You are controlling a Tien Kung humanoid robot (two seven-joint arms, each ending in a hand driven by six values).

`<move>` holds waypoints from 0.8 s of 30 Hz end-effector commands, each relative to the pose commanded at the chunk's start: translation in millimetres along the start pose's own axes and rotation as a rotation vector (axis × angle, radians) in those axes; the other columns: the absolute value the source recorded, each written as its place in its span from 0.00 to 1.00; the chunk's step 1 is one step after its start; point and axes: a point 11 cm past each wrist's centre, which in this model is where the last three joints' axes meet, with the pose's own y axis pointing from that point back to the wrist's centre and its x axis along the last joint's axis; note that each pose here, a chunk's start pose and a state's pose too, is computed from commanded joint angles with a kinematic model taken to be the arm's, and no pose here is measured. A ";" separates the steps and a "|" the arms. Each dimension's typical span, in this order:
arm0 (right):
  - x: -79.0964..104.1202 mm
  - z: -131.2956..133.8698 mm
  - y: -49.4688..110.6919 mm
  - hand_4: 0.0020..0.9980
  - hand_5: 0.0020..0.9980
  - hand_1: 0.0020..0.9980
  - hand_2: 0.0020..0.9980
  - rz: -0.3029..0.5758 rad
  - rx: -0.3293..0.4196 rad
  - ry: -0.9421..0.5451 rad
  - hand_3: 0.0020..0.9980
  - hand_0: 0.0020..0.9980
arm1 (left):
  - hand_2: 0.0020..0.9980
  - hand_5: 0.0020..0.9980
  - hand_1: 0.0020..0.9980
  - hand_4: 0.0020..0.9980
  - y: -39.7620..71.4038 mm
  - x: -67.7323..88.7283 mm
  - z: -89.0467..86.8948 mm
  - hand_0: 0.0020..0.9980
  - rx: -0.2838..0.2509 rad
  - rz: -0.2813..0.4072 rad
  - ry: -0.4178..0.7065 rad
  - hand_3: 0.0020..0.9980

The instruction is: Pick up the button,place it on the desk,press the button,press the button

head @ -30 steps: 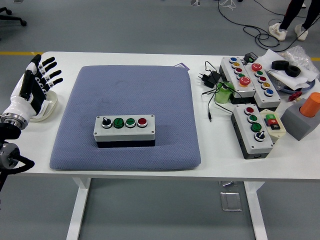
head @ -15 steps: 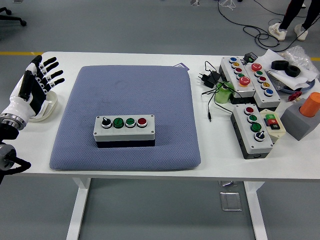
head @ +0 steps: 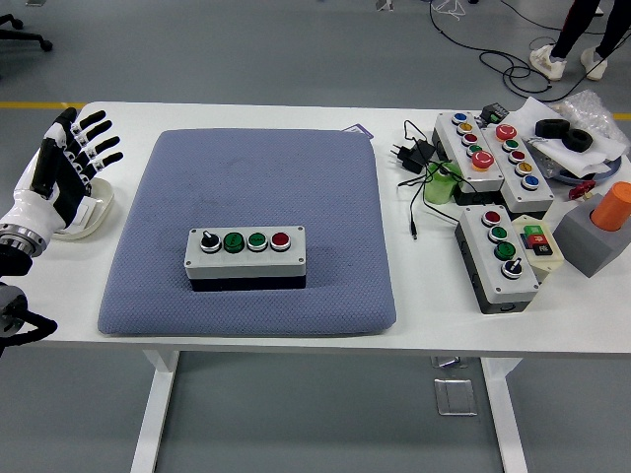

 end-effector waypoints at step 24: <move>-1.8 -1.4 0.4 0.26 0.02 0.50 0.54 -0.004 0.002 -0.004 0.58 0.63 | 0.90 1.00 0.86 0.61 6.3 2.1 -3.6 0.77 -0.007 0.017 0.027 0.86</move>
